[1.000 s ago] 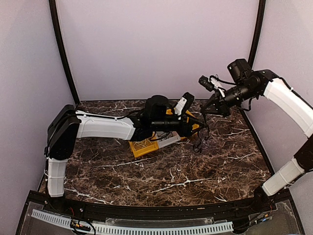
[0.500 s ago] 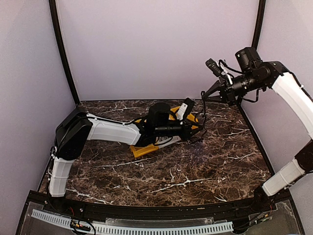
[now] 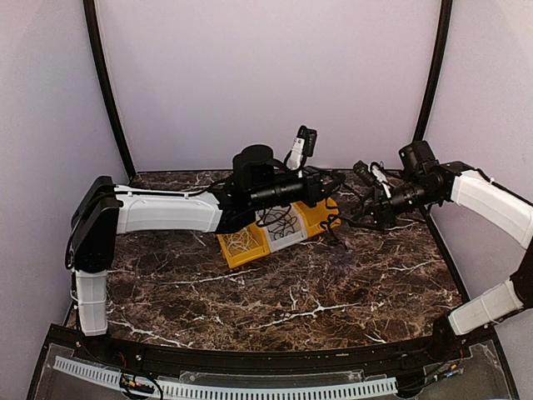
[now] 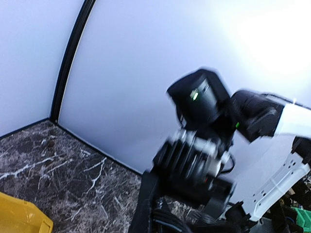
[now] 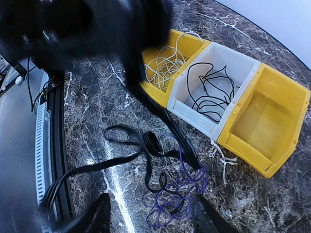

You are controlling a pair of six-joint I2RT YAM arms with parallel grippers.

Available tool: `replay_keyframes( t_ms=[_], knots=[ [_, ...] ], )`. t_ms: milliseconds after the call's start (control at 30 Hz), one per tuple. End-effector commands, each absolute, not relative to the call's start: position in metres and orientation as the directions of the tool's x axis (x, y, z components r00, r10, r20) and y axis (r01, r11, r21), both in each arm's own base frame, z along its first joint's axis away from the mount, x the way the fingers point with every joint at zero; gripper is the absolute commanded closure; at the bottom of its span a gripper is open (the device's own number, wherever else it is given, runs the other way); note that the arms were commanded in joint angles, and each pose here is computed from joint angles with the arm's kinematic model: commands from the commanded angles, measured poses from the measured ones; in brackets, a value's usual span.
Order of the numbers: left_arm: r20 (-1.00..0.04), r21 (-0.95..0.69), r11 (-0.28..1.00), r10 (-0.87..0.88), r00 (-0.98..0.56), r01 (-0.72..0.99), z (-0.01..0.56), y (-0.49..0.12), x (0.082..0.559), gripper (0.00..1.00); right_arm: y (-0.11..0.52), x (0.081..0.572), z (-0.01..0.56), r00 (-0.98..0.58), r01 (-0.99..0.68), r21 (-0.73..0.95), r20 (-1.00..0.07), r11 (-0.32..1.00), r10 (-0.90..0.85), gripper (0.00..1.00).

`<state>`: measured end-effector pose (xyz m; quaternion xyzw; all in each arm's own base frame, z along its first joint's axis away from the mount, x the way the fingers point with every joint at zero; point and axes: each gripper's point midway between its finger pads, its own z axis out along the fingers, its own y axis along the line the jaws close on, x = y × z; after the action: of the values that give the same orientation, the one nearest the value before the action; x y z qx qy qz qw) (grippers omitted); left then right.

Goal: Untangle the cables

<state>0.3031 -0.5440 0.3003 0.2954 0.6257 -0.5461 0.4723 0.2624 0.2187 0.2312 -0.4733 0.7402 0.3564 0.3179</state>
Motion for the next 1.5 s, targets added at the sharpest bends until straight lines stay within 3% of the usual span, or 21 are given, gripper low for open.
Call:
replay_keyframes(
  t_ms=[0,400,733,800,900,1100,1267,1400,1467],
  knots=[
    [-0.885,-0.406,0.153,-0.312,-0.346,0.901,0.389,-0.528,0.291,1.0,0.221,0.266,0.222,-0.263,-0.95,0.148,-0.853,0.274,-0.451,0.41],
    [-0.87,-0.382,0.116,-0.38,-0.314,0.917,0.465,-0.517,0.284,1.0,0.233,0.272,0.178,-0.288,-0.955,0.221,-0.852,0.199,-0.437,0.31],
    [-0.886,-0.353,0.113,-0.359,-0.293,0.929,0.494,-0.517,0.28,1.0,0.251,0.284,0.206,-0.266,-0.964,0.245,-0.905,0.107,-0.333,0.26],
    [-0.886,-0.353,0.108,-0.356,-0.296,0.929,0.495,-0.518,0.279,1.0,0.253,0.286,0.207,-0.274,-0.962,0.256,-0.907,0.098,-0.321,0.33],
    [-0.89,-0.35,0.105,-0.348,-0.296,0.931,0.498,-0.519,0.278,1.0,0.255,0.296,0.196,-0.313,-0.949,0.288,-0.891,0.126,-0.33,0.63],
    [-0.9,-0.321,0.111,-0.345,-0.267,0.94,0.513,-0.516,0.275,1.0,0.245,0.328,0.152,-0.427,-0.894,0.321,-0.819,0.311,-0.383,1.0],
    [-0.91,-0.265,0.138,-0.364,-0.2,0.955,0.54,-0.507,0.272,1.0,0.231,0.336,0.115,-0.522,-0.843,0.37,-0.738,0.39,-0.428,1.0],
    [-0.917,-0.225,0.168,-0.368,-0.151,0.96,0.555,-0.5,0.271,1.0,0.227,0.325,0.12,-0.534,-0.842,0.419,-0.737,0.341,-0.413,1.0],
    [-0.919,-0.212,0.177,-0.37,-0.135,0.961,0.559,-0.498,0.271,1.0,0.228,0.313,0.137,-0.478,-0.877,0.395,-0.776,0.273,-0.413,0.9]
  ],
)
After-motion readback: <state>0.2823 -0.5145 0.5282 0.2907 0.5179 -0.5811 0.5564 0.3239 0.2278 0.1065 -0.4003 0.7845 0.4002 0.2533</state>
